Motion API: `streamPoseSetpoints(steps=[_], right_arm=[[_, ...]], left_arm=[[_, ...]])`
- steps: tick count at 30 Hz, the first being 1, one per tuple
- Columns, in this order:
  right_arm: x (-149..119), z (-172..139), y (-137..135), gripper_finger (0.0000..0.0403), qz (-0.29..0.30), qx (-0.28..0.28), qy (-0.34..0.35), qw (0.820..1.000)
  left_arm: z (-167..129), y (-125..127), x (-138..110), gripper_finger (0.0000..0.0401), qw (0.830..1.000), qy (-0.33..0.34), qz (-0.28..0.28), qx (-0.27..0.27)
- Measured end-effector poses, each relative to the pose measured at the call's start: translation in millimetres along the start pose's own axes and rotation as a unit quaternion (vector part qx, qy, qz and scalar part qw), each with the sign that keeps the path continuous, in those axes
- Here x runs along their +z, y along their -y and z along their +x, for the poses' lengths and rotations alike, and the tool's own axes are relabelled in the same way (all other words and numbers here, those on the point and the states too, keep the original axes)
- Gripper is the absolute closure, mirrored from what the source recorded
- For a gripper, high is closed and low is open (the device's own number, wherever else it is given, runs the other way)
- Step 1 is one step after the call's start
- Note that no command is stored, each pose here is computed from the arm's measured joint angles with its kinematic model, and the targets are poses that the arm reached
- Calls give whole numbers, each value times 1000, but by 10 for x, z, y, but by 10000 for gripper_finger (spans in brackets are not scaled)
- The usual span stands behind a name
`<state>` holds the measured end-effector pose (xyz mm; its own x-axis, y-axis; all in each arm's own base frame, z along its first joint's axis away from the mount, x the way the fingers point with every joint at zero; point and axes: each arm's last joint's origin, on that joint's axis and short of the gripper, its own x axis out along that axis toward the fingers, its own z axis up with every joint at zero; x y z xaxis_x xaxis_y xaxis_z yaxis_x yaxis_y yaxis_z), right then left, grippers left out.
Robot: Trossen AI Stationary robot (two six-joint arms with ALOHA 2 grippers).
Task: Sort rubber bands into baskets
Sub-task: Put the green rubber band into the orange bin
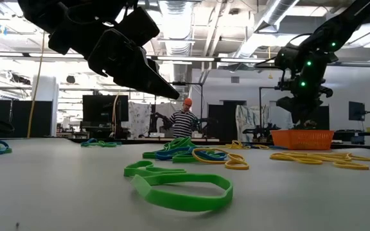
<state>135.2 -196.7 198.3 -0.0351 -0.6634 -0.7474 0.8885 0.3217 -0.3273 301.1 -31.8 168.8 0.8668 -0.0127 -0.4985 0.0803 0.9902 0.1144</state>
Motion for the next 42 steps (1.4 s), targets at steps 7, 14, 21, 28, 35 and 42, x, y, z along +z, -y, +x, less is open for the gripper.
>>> streamPoseSetpoints(steps=[7, 14, 21, 28, 35, 42], right_arm=[[5, -21, 2, 174, 7, 3, 5, 1000], [72, -214, -88, 173, -2, 47, 64, 997], [117, -518, -332, 173, -32, 200, 135, 970], [5, -788, -746, 173, -120, 321, 157, 926], [-197, -1089, -1160, 173, -208, 389, 186, 878], [-392, -1428, -1412, 173, -264, 448, 237, 821]], left_arm=[[0, 0, 1, 216, 1000, 0, 0, 0], [0, -1, 2, 216, 1000, 1, 0, 1], [0, -2, 2, 216, 1000, 1, 1, 3], [0, -1, -7, 216, 1000, -4, 0, 2], [-1, 17, -54, 216, 999, -27, -11, -22], [-5, 58, -52, 216, 996, -24, -27, -86]])
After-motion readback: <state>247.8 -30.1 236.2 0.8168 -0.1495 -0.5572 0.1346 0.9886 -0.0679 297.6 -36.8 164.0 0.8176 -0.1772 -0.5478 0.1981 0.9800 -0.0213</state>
